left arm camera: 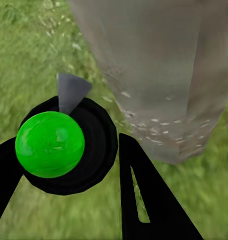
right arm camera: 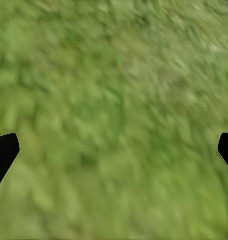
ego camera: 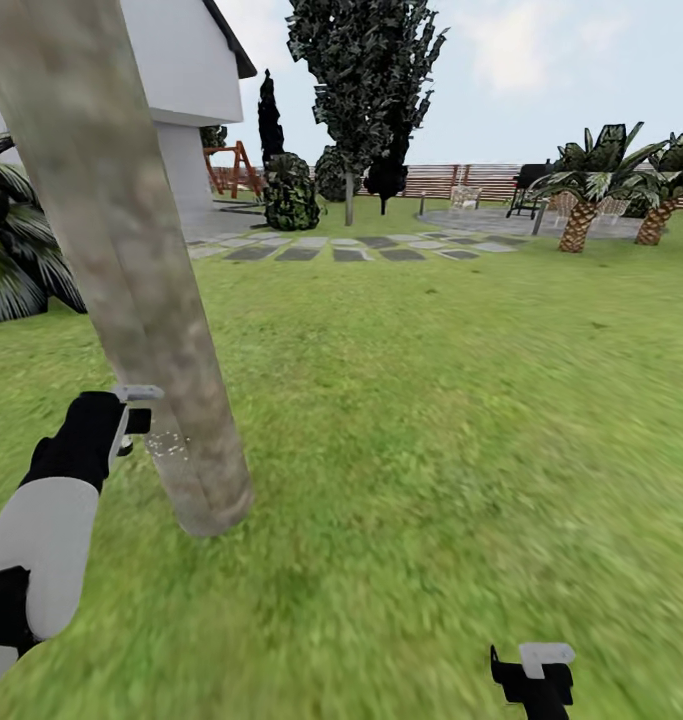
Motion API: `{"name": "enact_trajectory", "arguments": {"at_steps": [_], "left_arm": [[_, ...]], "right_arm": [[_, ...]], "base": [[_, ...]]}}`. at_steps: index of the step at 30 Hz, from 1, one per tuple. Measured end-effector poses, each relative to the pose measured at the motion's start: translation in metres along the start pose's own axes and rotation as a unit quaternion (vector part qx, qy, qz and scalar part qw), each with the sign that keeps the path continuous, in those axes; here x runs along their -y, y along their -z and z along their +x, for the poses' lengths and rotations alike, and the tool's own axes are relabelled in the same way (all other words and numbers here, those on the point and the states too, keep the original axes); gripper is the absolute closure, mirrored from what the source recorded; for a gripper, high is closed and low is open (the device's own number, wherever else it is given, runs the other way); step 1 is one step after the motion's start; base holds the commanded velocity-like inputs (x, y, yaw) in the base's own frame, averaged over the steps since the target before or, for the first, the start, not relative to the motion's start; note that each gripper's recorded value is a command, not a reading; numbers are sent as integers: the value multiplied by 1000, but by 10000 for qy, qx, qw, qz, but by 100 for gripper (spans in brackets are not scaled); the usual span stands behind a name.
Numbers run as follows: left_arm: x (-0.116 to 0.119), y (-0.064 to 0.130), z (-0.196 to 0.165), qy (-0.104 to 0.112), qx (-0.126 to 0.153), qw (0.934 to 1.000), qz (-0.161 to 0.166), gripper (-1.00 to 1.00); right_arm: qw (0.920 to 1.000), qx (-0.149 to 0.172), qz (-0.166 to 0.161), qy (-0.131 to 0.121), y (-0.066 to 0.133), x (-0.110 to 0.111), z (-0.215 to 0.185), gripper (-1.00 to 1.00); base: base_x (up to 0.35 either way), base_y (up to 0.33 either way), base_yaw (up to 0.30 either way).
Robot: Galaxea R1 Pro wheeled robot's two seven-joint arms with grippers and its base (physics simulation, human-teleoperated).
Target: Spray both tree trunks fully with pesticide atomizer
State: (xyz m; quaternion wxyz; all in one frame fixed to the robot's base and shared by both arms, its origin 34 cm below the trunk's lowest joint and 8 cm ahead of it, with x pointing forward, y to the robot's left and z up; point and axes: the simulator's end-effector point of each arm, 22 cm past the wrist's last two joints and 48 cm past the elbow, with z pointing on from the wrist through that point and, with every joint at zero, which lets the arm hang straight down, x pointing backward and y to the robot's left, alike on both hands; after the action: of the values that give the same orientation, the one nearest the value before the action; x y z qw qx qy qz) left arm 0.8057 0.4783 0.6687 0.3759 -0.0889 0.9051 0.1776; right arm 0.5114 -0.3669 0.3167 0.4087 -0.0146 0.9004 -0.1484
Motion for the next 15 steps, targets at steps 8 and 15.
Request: {"name": "enact_trajectory", "arguments": {"at_steps": [8, 15], "left_arm": [[-9, 4, -10, 17, 127, 9999, -44, 100], [-10, 9, -5, 51, -73, 9999, -54, 100]], "right_arm": [[10000, -1, -13, -7, 0, -2, 0, -100], [10000, -1, -14, -9, 0, -2, 0, -100]], "base": [[13, -12, 4], [-33, -6, 164]]}}
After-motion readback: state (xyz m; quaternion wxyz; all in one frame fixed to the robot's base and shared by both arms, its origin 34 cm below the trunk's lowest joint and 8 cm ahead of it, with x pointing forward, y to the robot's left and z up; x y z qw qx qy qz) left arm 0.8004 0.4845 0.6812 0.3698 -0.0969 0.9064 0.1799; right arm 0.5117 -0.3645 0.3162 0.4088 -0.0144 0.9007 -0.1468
